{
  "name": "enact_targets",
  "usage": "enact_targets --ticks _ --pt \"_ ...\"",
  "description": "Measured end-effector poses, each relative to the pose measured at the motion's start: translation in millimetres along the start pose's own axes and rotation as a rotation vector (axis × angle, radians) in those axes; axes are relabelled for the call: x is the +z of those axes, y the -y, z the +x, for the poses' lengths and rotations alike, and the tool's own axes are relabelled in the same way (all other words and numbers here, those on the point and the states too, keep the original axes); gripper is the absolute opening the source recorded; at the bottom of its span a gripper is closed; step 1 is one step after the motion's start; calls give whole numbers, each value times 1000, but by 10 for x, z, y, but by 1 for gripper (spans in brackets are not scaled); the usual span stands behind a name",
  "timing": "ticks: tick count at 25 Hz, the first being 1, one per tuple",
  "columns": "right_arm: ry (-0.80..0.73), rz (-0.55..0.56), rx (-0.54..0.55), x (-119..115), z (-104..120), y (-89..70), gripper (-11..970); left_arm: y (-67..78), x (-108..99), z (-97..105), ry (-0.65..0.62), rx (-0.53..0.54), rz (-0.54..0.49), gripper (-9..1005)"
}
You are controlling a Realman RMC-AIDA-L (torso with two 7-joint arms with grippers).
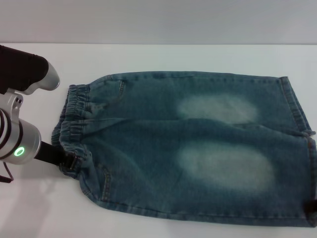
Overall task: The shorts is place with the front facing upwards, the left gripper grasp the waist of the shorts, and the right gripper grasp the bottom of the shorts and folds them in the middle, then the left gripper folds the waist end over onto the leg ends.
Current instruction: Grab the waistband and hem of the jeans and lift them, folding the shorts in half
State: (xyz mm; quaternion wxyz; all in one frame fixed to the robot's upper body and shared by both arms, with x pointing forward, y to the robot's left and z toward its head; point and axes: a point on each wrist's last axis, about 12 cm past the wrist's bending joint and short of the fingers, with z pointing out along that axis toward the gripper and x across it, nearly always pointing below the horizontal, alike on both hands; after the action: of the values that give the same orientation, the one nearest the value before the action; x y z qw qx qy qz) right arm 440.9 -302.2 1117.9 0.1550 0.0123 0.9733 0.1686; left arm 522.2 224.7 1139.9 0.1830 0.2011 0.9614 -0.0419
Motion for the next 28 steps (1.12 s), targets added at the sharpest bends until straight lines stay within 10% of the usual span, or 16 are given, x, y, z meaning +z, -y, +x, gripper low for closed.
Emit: enact_targets --ticks 12,28 --pt "-1 -9 -26 5 -21 -38 38 -23 -4 6 6 -10 -2 62" --pt "206 -28 -116 -159 -312 -219 -1 -113 -84 -41 106 -50 -22 62"
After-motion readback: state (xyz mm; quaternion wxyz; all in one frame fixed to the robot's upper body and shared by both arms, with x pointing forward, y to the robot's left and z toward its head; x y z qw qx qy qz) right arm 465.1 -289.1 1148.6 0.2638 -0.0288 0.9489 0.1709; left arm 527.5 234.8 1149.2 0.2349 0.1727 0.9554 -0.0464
